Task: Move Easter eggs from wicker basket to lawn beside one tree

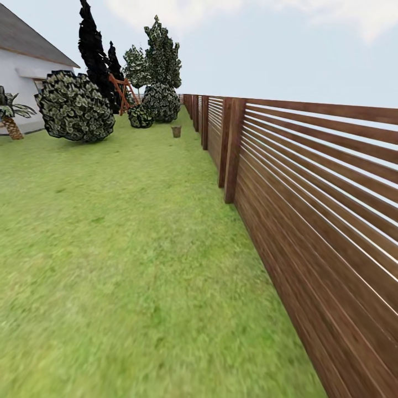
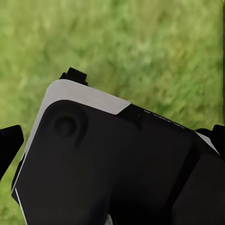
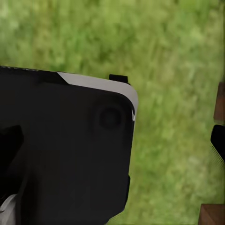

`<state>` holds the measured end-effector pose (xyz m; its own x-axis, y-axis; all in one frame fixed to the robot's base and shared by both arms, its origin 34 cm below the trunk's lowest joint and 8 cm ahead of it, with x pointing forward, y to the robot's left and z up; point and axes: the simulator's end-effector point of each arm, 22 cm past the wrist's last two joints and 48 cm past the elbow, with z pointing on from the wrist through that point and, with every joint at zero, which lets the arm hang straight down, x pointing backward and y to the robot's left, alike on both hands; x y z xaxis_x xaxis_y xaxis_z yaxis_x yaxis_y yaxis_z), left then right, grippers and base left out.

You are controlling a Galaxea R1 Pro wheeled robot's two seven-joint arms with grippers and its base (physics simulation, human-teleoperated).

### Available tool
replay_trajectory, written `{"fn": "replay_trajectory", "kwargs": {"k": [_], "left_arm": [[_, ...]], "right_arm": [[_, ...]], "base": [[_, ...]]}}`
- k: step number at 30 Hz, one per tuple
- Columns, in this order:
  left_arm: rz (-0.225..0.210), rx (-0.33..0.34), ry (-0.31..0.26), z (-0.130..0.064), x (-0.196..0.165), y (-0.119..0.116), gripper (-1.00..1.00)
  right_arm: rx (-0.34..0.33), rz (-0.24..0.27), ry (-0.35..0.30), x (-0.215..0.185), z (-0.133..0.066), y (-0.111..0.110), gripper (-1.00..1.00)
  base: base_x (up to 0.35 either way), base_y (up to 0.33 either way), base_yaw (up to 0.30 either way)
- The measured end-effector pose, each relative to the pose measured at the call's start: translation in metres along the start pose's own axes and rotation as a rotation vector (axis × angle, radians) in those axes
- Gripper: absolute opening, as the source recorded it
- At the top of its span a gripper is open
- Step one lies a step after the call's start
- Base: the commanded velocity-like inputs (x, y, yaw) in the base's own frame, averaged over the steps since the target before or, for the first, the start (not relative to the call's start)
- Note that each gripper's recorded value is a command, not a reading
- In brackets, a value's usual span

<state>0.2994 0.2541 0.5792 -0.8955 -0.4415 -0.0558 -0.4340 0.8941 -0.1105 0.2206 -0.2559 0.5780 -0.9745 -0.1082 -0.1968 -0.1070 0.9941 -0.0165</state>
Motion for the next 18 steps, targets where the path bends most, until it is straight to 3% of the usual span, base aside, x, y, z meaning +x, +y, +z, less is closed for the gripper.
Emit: {"fn": "replay_trajectory", "kwargs": {"k": [4, 10, 18], "left_arm": [[0.0, -0.001, 0.0, 0.0, 0.0, 0.0004, 1.0], [0.0, 0.0, 0.0, 0.0, -0.0001, 0.0002, 1.0], [0.0, 0.0, 0.0, 0.0, -0.0001, 0.0001, 1.0]], "right_arm": [[0.0, -0.001, 0.0, 0.0, 0.0, 0.0001, 1.0], [0.0, -0.001, 0.0, 0.0003, 0.0, 0.0, 1.0], [0.002, 0.002, -0.001, -0.0005, 0.0001, -0.0012, 1.0]], "base": [[0.332, 0.0, 0.042], [0.332, 0.0, 0.213], [0.332, 0.0, 0.019]]}}
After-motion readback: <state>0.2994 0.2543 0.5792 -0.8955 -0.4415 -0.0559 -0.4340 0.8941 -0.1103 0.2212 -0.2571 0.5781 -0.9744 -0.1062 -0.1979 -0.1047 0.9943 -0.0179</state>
